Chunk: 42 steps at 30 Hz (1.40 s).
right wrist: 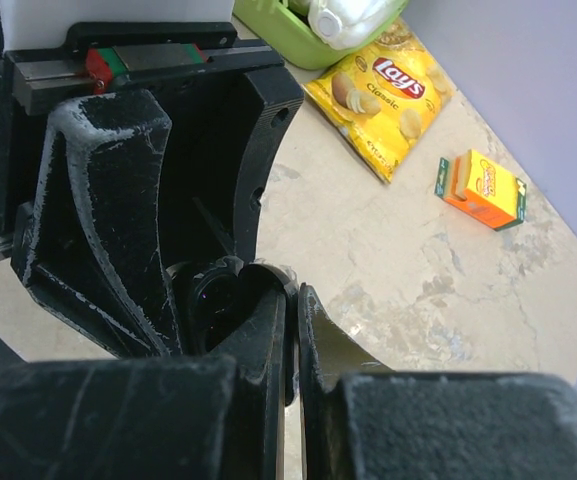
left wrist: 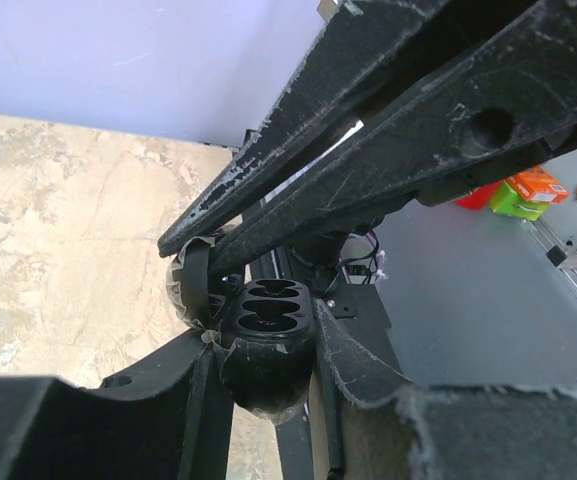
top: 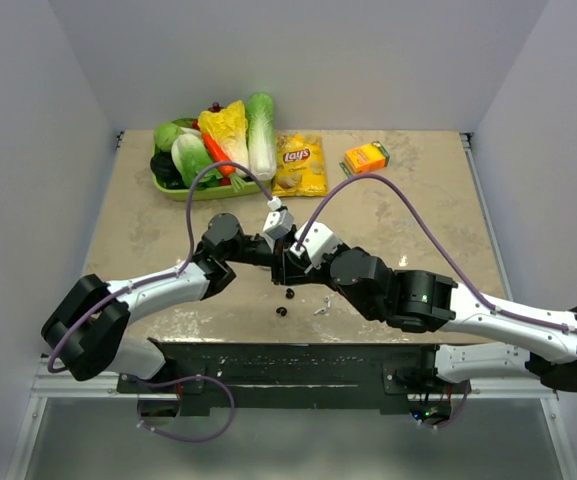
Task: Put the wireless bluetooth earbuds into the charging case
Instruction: Adjust the charging case.
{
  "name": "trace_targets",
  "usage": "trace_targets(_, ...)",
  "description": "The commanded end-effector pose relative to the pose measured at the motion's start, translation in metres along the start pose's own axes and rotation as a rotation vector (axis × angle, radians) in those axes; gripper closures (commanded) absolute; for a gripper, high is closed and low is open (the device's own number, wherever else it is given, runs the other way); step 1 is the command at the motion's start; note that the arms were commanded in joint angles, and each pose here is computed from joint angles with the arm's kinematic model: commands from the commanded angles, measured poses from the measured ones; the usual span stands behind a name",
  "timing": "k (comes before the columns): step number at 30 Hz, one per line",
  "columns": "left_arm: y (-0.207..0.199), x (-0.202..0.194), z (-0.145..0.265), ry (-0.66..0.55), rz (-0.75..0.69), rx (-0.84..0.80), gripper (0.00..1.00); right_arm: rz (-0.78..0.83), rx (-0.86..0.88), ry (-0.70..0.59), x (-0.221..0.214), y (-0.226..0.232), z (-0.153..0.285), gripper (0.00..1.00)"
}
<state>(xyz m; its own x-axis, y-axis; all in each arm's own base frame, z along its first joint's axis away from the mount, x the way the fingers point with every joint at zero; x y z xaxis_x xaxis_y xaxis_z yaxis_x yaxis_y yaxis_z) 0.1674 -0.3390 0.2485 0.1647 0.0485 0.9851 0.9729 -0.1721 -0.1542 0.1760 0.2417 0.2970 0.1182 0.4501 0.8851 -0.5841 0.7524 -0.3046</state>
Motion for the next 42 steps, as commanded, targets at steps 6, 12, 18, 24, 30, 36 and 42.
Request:
trace_targets(6,0.004,0.015,0.012,-0.164,-0.064,0.127,1.00,-0.331,0.011,-0.196,0.056,-0.020,0.030,0.29)
trace_targets(12,0.004,0.021,0.028,-0.291,-0.092,0.243,1.00,-0.481,-0.018,-0.247,0.067,-0.039,0.036,0.23)
trace_targets(18,-0.015,0.017,0.053,-0.432,-0.206,0.337,1.00,-0.563,-0.096,-0.219,0.027,-0.030,0.014,0.31)
trace_targets(24,-0.034,0.006,0.075,-0.468,-0.279,0.420,1.00,-0.628,-0.130,-0.175,-0.015,-0.017,-0.004,0.36)
trace_targets(30,-0.049,0.013,0.095,-0.541,-0.279,0.460,1.00,-0.671,-0.119,-0.119,-0.046,0.001,-0.023,0.43)
trace_targets(36,-0.064,0.029,0.096,-0.601,-0.309,0.403,1.00,-0.691,-0.125,-0.057,-0.069,0.008,-0.043,0.35)
trace_targets(42,-0.062,0.027,0.106,-0.637,-0.315,0.462,1.00,-0.695,-0.111,-0.027,-0.083,0.014,-0.056,0.31)
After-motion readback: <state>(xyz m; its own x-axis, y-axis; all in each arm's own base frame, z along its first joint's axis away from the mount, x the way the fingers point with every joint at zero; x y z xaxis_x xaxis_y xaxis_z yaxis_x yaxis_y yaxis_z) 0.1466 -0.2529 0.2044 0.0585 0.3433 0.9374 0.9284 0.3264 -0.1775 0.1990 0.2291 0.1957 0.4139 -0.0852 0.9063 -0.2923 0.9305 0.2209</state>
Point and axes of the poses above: each gripper's point midway between its finger pads, its own z axis back along the fingers, its own y axis along the line the jaws close on, x = y × z, the point moved 2 cm from there along z, back along the fingers, and after that the axes turned 7 degrees about -z, right-handed, at the moved point
